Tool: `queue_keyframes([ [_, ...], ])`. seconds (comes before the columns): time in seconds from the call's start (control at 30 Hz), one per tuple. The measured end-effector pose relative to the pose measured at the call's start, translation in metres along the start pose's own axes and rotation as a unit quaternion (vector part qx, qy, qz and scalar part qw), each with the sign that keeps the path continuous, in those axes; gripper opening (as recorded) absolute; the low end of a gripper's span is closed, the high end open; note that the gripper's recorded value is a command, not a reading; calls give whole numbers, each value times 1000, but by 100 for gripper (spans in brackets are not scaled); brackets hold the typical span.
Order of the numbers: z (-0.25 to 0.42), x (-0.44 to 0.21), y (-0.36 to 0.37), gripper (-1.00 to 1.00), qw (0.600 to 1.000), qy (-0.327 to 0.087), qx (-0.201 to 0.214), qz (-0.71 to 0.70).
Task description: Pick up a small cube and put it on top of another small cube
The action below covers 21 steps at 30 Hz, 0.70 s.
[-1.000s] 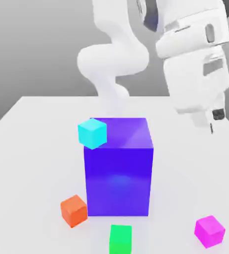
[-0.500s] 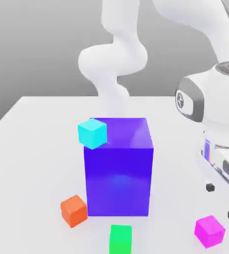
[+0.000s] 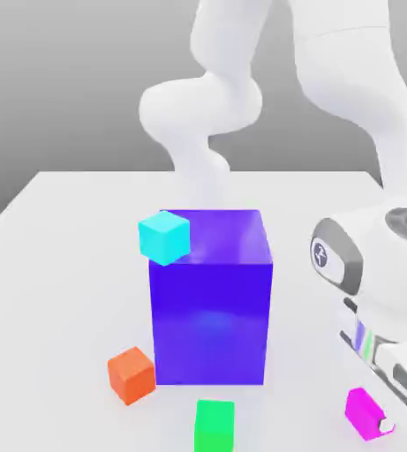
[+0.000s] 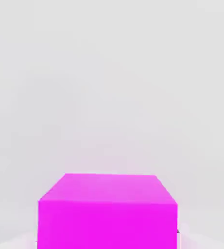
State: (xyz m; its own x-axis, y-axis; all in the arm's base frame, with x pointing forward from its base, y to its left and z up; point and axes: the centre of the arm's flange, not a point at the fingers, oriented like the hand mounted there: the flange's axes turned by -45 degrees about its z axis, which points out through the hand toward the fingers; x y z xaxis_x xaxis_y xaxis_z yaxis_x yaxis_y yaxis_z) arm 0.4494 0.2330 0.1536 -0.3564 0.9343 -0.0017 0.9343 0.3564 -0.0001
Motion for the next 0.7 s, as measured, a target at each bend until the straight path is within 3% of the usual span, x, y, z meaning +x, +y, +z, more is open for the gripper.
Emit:
queue_keyframes([
  [0.1, -34, -5, -1, -100, 1000, 1, 1, 12],
  [0.37, -58, -86, -9, -100, 975, 4, 4, 224],
  [0.7, -84, -187, -39, -100, 875, 2, 2, 484],
])
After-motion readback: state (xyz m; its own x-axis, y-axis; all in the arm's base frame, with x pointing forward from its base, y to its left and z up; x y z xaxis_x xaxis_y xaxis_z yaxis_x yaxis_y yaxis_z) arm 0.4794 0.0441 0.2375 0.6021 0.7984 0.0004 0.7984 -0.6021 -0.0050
